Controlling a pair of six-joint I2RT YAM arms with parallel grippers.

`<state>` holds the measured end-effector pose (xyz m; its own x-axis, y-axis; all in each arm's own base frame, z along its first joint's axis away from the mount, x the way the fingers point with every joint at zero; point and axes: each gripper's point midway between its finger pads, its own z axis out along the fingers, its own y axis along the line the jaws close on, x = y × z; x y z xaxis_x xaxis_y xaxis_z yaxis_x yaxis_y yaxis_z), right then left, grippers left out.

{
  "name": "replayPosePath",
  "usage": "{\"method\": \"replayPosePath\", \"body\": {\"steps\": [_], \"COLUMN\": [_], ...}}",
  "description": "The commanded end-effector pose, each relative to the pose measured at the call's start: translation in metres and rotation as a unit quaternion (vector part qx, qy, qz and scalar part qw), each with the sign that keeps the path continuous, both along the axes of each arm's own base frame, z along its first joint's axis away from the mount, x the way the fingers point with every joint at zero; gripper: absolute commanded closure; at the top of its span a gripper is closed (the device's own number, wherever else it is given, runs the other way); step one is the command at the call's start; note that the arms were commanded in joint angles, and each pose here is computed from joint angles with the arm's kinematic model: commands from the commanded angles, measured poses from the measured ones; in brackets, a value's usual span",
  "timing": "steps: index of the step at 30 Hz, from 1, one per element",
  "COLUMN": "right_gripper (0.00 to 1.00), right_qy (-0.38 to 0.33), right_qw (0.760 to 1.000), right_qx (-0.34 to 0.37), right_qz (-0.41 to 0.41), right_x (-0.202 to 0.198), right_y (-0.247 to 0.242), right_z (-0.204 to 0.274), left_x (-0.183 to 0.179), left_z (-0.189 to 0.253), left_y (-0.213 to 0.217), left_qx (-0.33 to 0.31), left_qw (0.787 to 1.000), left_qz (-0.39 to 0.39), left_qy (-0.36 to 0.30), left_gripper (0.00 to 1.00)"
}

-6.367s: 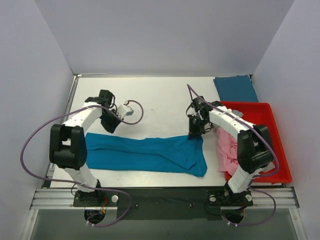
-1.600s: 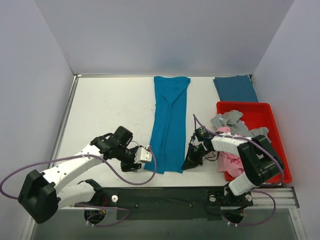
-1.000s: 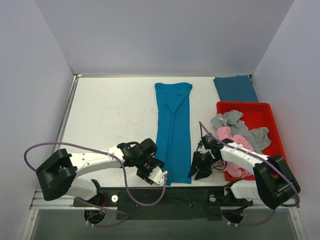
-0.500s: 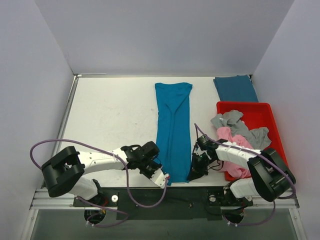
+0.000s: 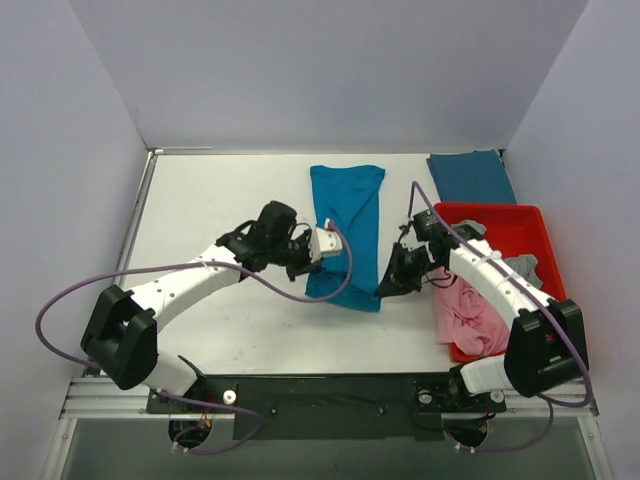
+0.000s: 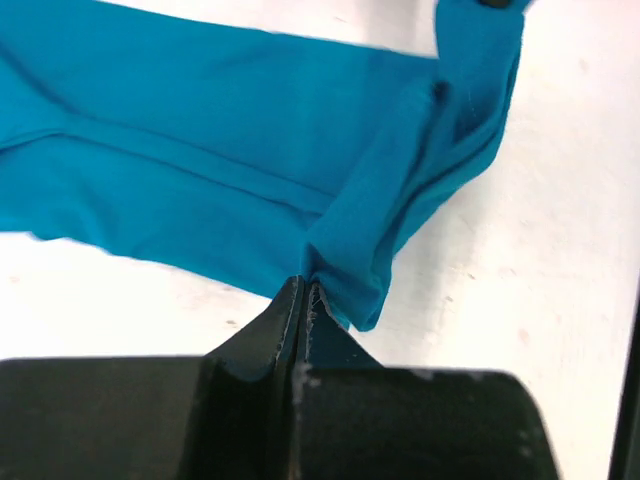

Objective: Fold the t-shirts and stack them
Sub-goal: Grab the bottom of the folded rectangular tshirt with both arms, then fold the folded rectangular tshirt in 1/3 of the way

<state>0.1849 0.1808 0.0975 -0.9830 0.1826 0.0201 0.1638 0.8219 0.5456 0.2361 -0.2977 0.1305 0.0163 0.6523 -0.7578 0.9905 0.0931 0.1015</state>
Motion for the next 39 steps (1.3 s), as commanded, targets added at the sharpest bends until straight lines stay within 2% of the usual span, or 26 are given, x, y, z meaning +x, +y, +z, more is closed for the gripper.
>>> {"method": "replayPosePath", "body": {"steps": [1, 5, 7, 13, 17, 21, 32, 34, 35, 37, 39], "right_gripper": [1.00, 1.00, 1.00, 1.00, 1.00, 1.00, 1.00, 0.85, 0.70, 0.61, 0.56], "right_qy": [0.018, -0.001, 0.014, 0.002, 0.023, 0.034, 0.053, 0.052, 0.051, 0.020, -0.036], "right_qw": [1.000, 1.000, 1.000, 1.000, 0.999, 0.999, 0.998, 0.998, 0.997, 0.997, 0.994], "right_qx": [0.000, -0.002, 0.003, 0.013, -0.004, -0.004, -0.010, -0.017, -0.022, -0.046, -0.075], "right_qz": [0.003, -0.012, -0.010, -0.017, -0.027, -0.030, -0.036, -0.043, -0.051, -0.066, -0.071], "right_x": [0.028, 0.081, 0.102, 0.168, 0.186, 0.196, 0.218, 0.225, 0.228, 0.242, 0.260], "right_y": [-0.011, -0.016, -0.013, -0.009, -0.019, -0.022, -0.022, -0.026, -0.029, -0.043, -0.056], "right_z": [0.012, 0.020, 0.012, 0.009, -0.004, -0.011, -0.035, -0.039, -0.039, -0.028, -0.004], "left_x": [0.039, 0.093, 0.119, 0.169, 0.185, 0.185, 0.203, 0.206, 0.209, 0.223, 0.247], "left_z": [0.029, 0.030, 0.023, 0.006, -0.008, -0.019, -0.036, -0.037, -0.034, -0.020, 0.000], "left_y": [-0.016, -0.017, -0.012, 0.005, 0.009, -0.001, -0.001, 0.005, 0.007, 0.014, 0.025], "left_qx": [-0.068, -0.086, -0.079, -0.079, -0.079, -0.092, -0.097, -0.089, -0.089, -0.088, -0.083], "left_qw": [0.992, 0.979, 0.973, 0.954, 0.948, 0.947, 0.938, 0.936, 0.936, 0.935, 0.932], "left_qz": [0.093, 0.175, 0.209, 0.277, 0.293, 0.285, 0.311, 0.321, 0.325, 0.335, 0.353], "left_qy": [0.055, 0.062, 0.055, 0.084, 0.095, 0.115, 0.117, 0.111, 0.105, 0.074, 0.023], "left_gripper": [1.00, 1.00, 1.00, 1.00, 1.00, 1.00, 1.00, 0.77, 0.45, 0.25, 0.21]}}
